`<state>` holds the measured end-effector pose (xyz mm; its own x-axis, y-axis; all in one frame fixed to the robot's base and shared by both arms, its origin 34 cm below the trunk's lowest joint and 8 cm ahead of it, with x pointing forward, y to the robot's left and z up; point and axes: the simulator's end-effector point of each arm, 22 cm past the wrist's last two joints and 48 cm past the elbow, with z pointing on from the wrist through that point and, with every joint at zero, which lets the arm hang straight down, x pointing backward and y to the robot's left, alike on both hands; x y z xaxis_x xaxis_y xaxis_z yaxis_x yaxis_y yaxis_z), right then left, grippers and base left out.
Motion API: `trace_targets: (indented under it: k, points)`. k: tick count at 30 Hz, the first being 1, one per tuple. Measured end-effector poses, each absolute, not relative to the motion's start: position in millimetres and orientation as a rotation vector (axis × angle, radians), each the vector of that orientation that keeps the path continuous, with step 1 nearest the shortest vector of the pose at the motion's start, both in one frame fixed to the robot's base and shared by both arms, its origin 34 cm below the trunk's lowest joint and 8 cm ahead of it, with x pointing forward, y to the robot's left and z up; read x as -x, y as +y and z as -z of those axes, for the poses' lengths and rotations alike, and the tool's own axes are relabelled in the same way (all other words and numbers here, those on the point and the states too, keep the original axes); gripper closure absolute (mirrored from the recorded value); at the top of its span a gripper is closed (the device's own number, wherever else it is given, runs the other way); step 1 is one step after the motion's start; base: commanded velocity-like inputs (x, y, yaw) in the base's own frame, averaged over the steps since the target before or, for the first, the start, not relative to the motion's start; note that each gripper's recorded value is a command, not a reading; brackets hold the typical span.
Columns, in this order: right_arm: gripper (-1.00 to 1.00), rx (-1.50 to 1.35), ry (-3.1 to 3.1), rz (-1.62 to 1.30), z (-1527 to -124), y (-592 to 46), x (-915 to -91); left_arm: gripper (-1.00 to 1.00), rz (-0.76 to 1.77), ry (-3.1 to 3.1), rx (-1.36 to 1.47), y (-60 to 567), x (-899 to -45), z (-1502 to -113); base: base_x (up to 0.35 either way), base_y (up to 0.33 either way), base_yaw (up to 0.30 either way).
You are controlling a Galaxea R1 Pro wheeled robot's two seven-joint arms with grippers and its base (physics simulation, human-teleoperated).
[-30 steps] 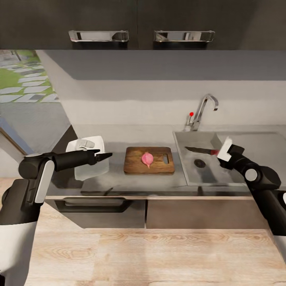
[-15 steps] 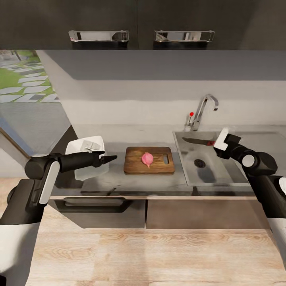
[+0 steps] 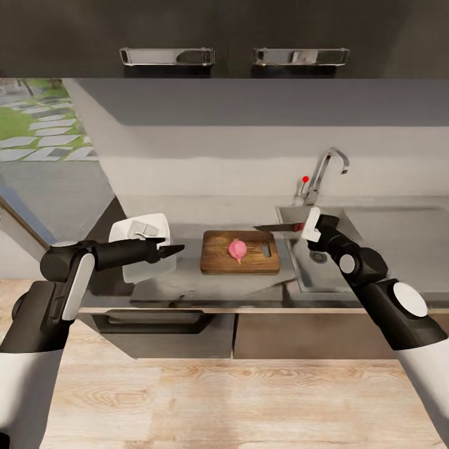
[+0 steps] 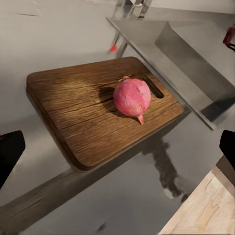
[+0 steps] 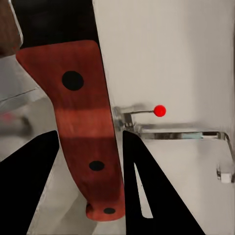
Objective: In the kitchen, take the Vidalia onion out of the sink, dice it on the chopping board with the paring knife, put the diced onion into the bowl on the countertop, then place both the paring knife and the chopping board into the sink.
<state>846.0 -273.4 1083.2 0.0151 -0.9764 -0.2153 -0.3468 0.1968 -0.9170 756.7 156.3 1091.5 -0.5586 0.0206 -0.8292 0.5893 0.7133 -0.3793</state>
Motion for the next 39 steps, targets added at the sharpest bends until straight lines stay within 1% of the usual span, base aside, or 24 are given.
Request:
trace_targets:
  k: [4,11,13,17,22,28,33,39]
  points:
    - [1.00,1.276,1.531,0.811,-1083.0,-262.8,-847.1,-1.00,0.822,2.042,-0.464,156.4,-756.8,-1091.5,0.000,0.222,0.000]
    - [1.00,1.257,1.549,0.807,-1081.6,-260.6,-847.5,-1.00,0.824,2.041,-0.469,154.8,-755.8,-1092.2,0.000,0.032,0.000]
    - [1.00,1.256,1.552,0.808,-1080.9,-261.2,-847.5,-1.00,0.826,2.035,-0.489,149.5,-753.4,-1094.4,0.000,0.004,0.000]
    - [1.00,1.262,1.574,0.807,-1072.0,-265.3,-847.8,-1.00,0.847,2.042,-0.611,115.3,-735.7,-1087.5,0.000,0.001,0.000]
    - [1.00,1.269,1.588,0.805,-1065.3,-268.0,-847.8,-1.00,0.855,2.042,-0.656,103.4,-728.9,-1084.5,0.000,0.000,0.000]
    - [1.00,1.271,1.592,0.804,-1063.1,-268.6,-847.8,-1.00,0.855,2.034,-0.653,104.4,-729.9,-1086.6,0.000,0.000,0.000]
    - [1.00,1.271,1.594,0.804,-1062.6,-268.9,-847.8,-1.00,0.842,2.014,-0.588,123.3,-740.6,-1097.1,0.000,0.000,0.000]
    - [1.00,1.270,1.595,0.802,-1062.2,-268.2,-847.7,-1.00,0.885,1.974,-0.589,126.1,-739.4,-1108.4,0.000,0.000,0.000]
